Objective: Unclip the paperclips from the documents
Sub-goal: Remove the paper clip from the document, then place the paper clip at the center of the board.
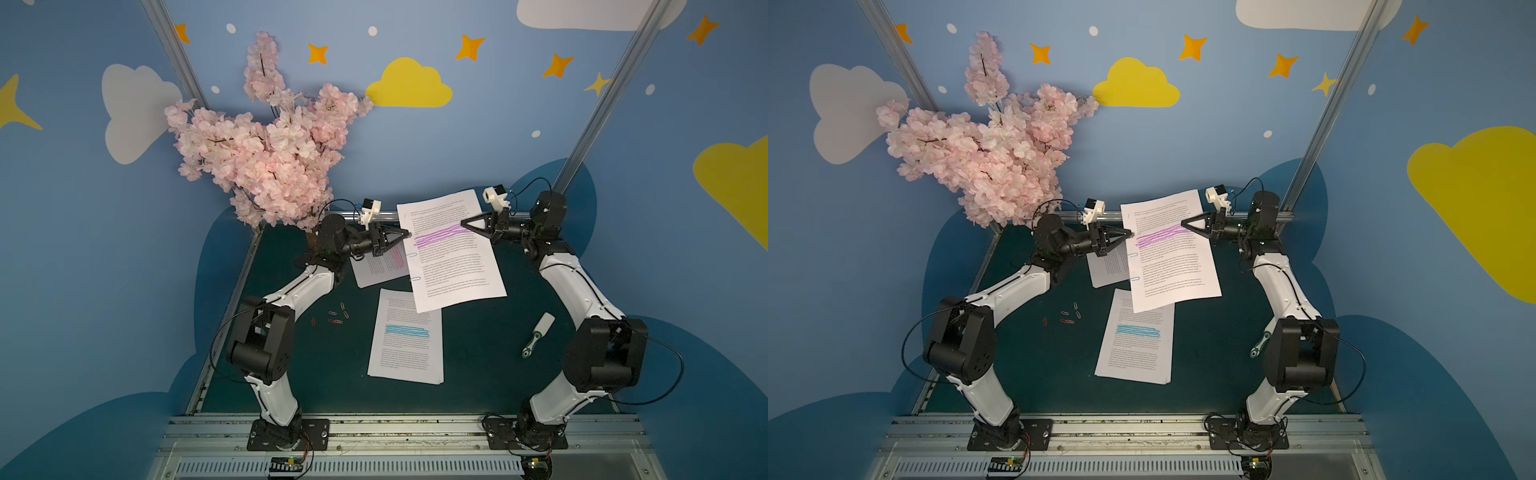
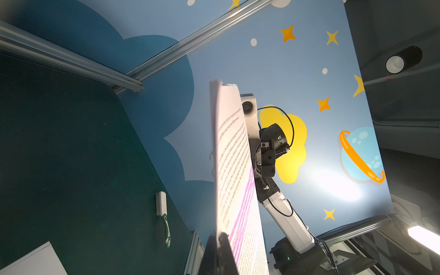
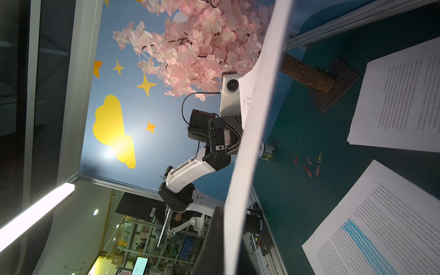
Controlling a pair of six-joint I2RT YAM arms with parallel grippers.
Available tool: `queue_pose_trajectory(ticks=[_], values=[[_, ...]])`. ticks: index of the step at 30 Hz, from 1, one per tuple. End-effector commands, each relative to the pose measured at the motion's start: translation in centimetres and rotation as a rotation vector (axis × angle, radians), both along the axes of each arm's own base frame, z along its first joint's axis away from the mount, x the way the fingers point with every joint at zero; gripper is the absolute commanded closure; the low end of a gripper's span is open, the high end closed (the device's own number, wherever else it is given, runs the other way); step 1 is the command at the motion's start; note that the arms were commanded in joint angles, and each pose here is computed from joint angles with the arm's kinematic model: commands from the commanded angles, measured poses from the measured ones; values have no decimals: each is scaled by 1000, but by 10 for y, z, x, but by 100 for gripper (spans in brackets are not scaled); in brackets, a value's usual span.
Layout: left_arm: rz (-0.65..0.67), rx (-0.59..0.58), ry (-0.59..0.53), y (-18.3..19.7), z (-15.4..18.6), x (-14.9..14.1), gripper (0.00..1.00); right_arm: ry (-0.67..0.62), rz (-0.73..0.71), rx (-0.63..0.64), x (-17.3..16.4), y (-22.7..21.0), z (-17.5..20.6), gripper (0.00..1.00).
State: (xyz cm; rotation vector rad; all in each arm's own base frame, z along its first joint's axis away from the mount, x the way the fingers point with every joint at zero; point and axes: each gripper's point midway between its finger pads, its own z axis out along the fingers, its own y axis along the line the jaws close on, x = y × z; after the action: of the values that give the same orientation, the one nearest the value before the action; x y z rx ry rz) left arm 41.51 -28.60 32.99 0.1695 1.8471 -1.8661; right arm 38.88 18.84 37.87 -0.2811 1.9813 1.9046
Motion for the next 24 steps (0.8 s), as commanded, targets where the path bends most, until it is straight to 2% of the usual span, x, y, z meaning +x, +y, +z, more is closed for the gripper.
queue_pose_trajectory(ticks=[1, 14, 17, 20, 24], values=[[43, 27, 39, 20, -12, 7, 96, -152, -143, -3, 6, -32, 33, 100], [45, 31, 36, 20, -14, 8, 97, -140, -115, -3, -3, -34, 30, 100], [66, 76, 71, 27, -28, 8, 97, -130, -101, -3, -7, -32, 28, 100], [178, 286, 176, 53, -82, 8, 97, -112, -86, -12, -12, -27, 23, 100], [325, 702, 315, 108, -171, -7, 97, -83, -33, -34, -25, -9, 9, 100]])
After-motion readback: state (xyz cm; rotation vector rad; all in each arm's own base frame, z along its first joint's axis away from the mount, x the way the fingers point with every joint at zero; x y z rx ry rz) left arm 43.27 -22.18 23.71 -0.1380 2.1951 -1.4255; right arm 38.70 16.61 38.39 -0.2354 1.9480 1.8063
